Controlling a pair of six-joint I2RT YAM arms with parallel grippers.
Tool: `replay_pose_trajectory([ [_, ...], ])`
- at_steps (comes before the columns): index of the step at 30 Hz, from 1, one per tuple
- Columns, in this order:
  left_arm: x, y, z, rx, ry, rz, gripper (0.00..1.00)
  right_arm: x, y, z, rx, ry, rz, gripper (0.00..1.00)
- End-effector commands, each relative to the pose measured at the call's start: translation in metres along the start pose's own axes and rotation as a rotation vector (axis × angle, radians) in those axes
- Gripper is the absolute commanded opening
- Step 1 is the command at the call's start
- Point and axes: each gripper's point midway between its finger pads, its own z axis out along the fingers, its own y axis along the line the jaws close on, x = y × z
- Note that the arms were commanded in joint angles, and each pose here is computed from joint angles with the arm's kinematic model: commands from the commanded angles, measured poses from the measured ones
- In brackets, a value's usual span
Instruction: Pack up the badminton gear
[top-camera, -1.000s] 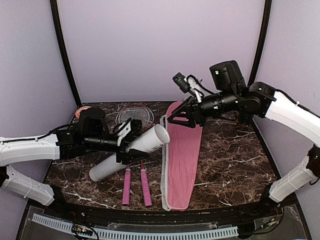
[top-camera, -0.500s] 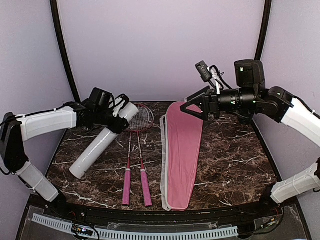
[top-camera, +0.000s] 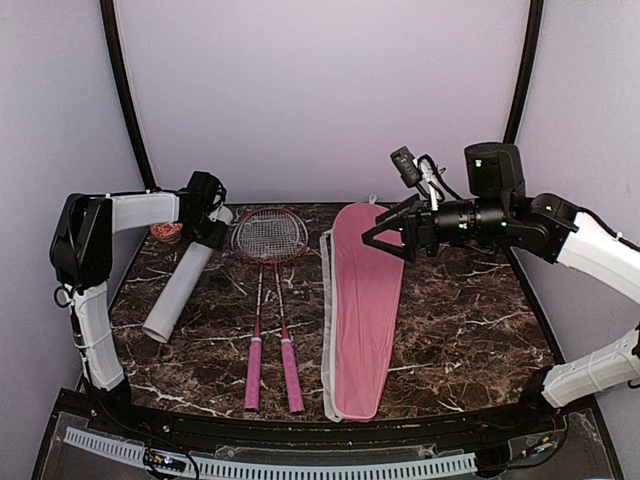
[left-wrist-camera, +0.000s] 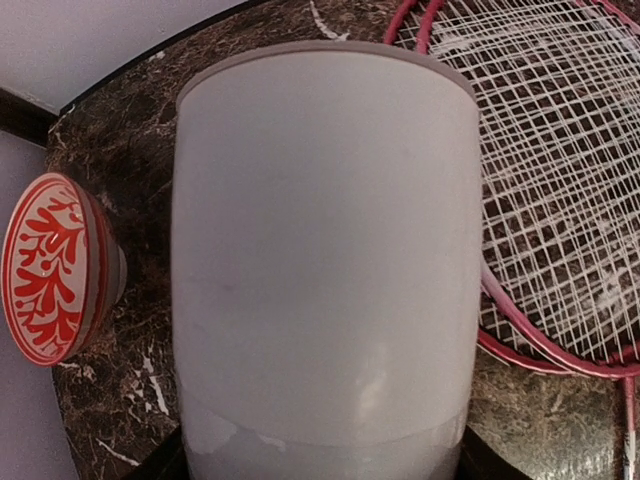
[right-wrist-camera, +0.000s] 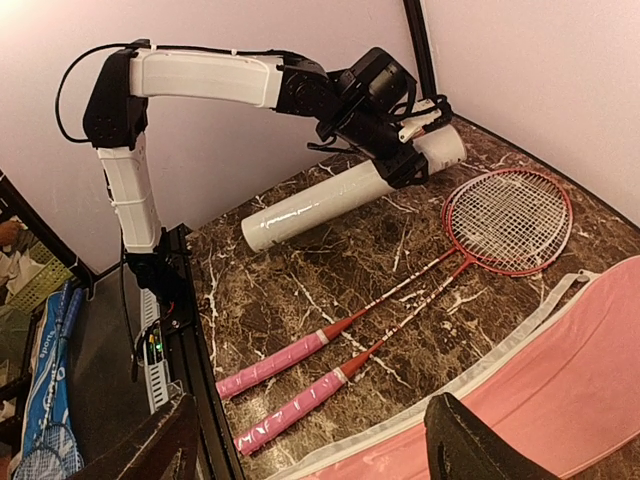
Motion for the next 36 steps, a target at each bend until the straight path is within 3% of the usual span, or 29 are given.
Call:
replay_pose_trajectory([
  [1,-0.015,0.031,0.007,-0.054,0.001,-0.077,0.58,-0.003,-0.008,-0.002,0.018,-0.038,0.008,0.78],
  [10,-0.013,0.050,0.043,-0.058,0.019,-0.158,0.62,0.002,-0.020,0.001,0.054,-0.032,0.021,0.79],
  [19,-0.027,0.053,0.035,-0.056,0.015,-0.172,0.95,0.004,-0.029,0.005,0.091,-0.025,0.032,0.88],
  [24,-0.048,0.059,-0.004,-0.039,-0.051,-0.194,0.99,-0.002,-0.056,-0.002,0.248,-0.061,0.053,0.99],
  [31,-0.080,0.056,-0.087,-0.032,-0.261,-0.250,0.99,0.012,-0.093,-0.011,0.439,-0.091,0.109,1.00],
  [36,-0.069,0.051,-0.124,0.064,-0.353,-0.358,0.99,0.029,-0.121,0.014,0.497,0.030,0.188,0.97],
])
